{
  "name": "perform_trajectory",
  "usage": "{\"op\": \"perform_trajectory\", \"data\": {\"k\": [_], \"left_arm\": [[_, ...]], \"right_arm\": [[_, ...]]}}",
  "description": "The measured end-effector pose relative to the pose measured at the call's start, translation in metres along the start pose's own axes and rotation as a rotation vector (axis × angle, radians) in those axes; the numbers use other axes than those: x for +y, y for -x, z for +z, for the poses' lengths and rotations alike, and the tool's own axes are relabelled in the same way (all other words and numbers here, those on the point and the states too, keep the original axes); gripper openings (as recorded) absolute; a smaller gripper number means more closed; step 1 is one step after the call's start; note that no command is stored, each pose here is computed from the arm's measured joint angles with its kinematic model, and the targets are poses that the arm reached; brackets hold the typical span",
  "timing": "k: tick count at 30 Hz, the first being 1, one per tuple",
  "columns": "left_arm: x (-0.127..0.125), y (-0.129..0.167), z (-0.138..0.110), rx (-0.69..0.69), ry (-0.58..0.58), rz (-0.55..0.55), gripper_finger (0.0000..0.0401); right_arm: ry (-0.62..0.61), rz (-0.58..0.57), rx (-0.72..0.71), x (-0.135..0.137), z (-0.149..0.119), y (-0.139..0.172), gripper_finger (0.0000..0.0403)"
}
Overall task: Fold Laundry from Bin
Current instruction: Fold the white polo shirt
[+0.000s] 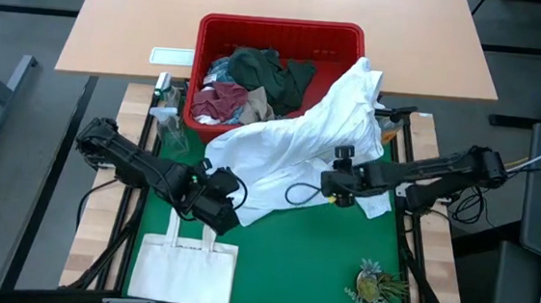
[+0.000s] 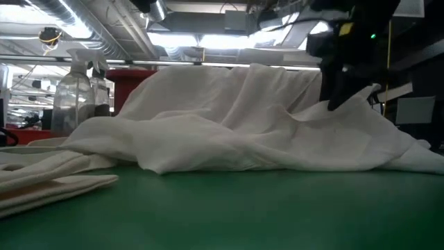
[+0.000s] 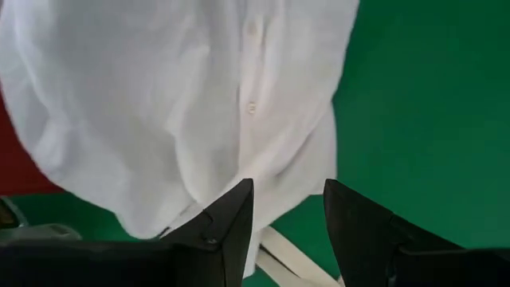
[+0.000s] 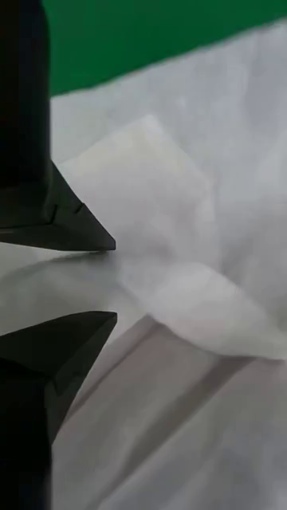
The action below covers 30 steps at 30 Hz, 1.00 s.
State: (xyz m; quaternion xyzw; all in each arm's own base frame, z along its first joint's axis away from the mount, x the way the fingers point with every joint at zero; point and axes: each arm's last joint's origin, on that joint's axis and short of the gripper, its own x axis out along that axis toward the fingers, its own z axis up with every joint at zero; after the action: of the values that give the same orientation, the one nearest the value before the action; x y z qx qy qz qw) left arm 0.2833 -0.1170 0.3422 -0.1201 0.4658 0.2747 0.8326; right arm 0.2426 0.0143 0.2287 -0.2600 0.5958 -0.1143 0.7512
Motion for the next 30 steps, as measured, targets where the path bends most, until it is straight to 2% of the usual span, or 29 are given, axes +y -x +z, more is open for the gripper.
{"op": "perform_trajectory", "data": {"k": [3, 5, 11, 15, 22, 30], "left_arm": [[-0.003, 0.002, -0.003, -0.004, -0.009, -0.013, 0.0148], [-0.006, 0.004, -0.005, -0.009, -0.013, -0.026, 0.0148], [-0.019, 0.000, -0.009, -0.026, -0.021, -0.057, 0.0148], [-0.034, -0.011, -0.014, -0.013, -0.041, -0.057, 0.0148], [-0.062, -0.041, -0.031, 0.096, -0.078, -0.047, 0.0148], [-0.088, -0.085, -0.050, 0.151, -0.102, 0.039, 0.0148]], "right_arm": [[-0.030, 0.042, 0.016, -0.006, -0.001, -0.007, 0.0129], [-0.041, 0.049, 0.020, -0.008, -0.001, -0.008, 0.0113], [-0.034, -0.039, 0.016, -0.015, 0.001, -0.003, 0.0011], [-0.044, -0.101, -0.025, -0.028, 0.009, 0.011, 0.0022], [-0.069, -0.201, -0.063, -0.058, 0.019, 0.030, 0.0009], [-0.106, -0.217, -0.053, -0.090, 0.017, 0.031, 0.0007]]}}
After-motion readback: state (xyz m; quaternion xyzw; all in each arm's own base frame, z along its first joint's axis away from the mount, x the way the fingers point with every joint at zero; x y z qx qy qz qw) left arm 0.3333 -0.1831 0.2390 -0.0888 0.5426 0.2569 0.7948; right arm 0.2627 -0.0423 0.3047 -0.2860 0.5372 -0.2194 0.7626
